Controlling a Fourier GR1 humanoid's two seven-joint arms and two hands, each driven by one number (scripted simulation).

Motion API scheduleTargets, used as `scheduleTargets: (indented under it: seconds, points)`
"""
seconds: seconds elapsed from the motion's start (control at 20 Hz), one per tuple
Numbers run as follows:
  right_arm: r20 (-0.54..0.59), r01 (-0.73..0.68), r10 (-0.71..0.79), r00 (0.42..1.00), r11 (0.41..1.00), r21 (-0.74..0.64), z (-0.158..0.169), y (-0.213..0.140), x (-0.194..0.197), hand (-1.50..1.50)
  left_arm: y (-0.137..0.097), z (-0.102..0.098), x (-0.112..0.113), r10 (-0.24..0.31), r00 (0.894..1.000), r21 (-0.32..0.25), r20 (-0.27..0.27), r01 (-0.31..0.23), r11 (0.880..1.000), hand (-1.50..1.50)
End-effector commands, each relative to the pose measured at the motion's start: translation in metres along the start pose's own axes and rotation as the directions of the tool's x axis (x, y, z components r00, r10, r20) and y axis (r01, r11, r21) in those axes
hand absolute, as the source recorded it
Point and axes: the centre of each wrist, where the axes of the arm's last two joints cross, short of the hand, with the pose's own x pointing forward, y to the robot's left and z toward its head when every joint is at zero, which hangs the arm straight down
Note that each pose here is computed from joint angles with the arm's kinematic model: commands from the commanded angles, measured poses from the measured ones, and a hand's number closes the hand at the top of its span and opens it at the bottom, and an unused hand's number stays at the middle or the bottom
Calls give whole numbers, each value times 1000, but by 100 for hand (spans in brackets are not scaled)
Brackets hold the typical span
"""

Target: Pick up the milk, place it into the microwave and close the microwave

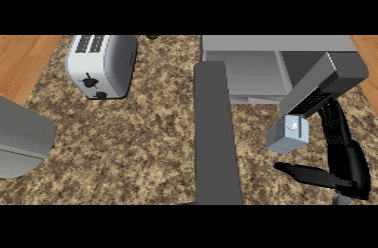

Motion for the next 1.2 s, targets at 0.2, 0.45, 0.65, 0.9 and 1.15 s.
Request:
scheduleTargets:
  seconds: [0.2, 0.45, 0.65, 0.9, 1.15]
  points:
    - [-26, 11, -11, 1000, 1000, -6, 13, -12, -55, -150, 12, -4, 13, 0, 1000, -1, 15, 0, 1000, -150]
    - [-45, 24, -22, 999, 999, 28, 12, -19, -65, -150, 16, 1, 6, -14, 1000, 3, -4, 14, 1000, -150]
    - [-24, 7, -6, 1000, 1000, 28, -9, -17, -94, -150, 7, 12, 10, 12, 1000, -4, -10, -12, 1000, -150]
    - [-26, -32, 33, 999, 999, 34, -5, -12, -116, -150, 20, 9, 7, -5, 1000, 5, -7, 5, 1000, -150]
    - [-37, -39, 39, 999, 999, 20, -12, -23, -132, -150, 5, -5, 5, 2, 1000, 7, -5, -2, 1000, -150]
